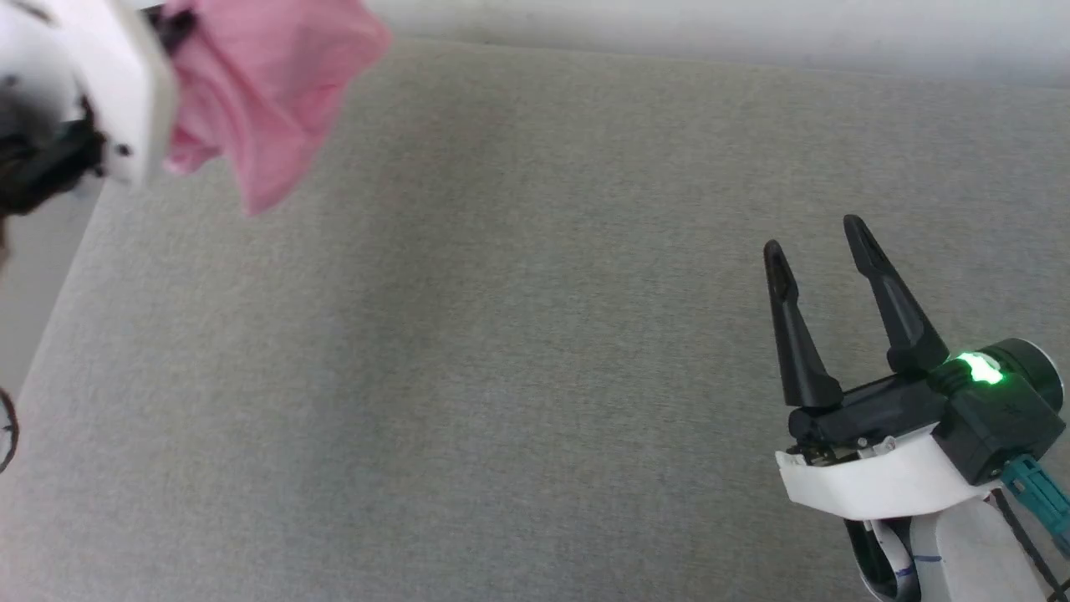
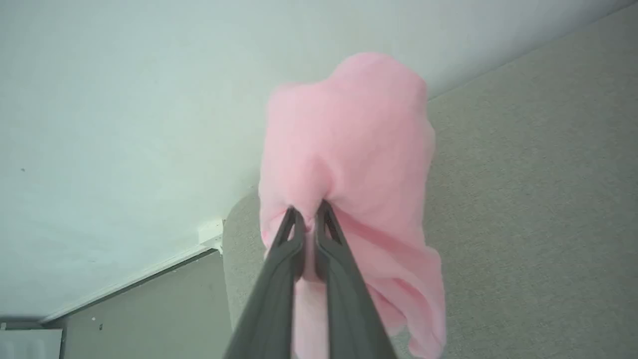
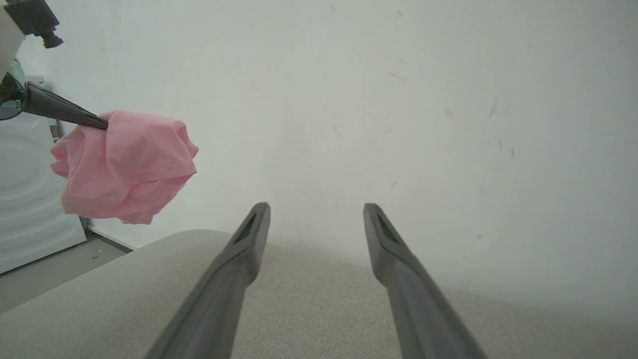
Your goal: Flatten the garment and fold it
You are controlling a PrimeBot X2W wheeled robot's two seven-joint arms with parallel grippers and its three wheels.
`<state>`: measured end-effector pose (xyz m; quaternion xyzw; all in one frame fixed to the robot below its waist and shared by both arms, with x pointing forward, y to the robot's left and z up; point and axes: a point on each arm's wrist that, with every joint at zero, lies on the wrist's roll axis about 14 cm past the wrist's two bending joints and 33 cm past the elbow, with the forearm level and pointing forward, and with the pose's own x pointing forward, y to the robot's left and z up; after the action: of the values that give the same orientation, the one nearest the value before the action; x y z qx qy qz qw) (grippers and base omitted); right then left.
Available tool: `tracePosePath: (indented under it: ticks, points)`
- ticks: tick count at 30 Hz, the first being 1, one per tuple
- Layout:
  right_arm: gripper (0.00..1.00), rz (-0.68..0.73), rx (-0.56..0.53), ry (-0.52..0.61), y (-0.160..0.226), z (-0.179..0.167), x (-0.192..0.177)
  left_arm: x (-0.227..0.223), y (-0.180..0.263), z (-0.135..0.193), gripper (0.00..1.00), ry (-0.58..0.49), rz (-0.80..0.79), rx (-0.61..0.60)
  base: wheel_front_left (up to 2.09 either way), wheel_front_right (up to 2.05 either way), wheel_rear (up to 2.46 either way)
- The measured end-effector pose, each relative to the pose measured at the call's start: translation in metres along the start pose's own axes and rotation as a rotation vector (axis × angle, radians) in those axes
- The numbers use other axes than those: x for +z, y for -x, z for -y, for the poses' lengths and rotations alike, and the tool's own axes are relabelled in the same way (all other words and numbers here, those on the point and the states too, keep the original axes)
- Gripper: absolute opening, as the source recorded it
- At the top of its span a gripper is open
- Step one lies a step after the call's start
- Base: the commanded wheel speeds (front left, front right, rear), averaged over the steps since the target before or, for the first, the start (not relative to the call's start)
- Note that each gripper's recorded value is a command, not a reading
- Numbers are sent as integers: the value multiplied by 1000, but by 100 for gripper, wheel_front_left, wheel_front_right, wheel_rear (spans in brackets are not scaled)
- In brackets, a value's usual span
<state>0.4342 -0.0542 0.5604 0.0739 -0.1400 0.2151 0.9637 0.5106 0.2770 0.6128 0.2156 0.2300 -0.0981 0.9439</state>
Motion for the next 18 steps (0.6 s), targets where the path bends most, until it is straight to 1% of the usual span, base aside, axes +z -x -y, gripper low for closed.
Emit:
tracePosePath:
  ticks: [2, 5, 7, 11, 14, 18]
  points:
    - [100, 5, -17, 8, 5, 4, 5, 21, -5, 29, 0, -40, 47, -73, 0, 0, 0]
    - [100, 11, -46, 27, 13, 12, 12, 44, -15, 83, 0, -82, 109, -208, 0, 0, 0]
    - [100, 12, -74, 41, 19, 21, 16, 51, -23, 120, 0, -108, 124, -297, 0, 0, 0]
    - [100, 9, -130, 62, 32, 37, 22, 62, -36, 203, 0, -120, 171, -497, 0, 0, 0]
    - [100, 13, -186, 74, 43, 52, 29, 41, -42, 263, 0, -134, 125, -643, 0, 0, 0]
    - [100, 9, -248, 97, 58, 69, 34, -13, -45, 321, 0, -175, -10, -783, 0, 0, 0]
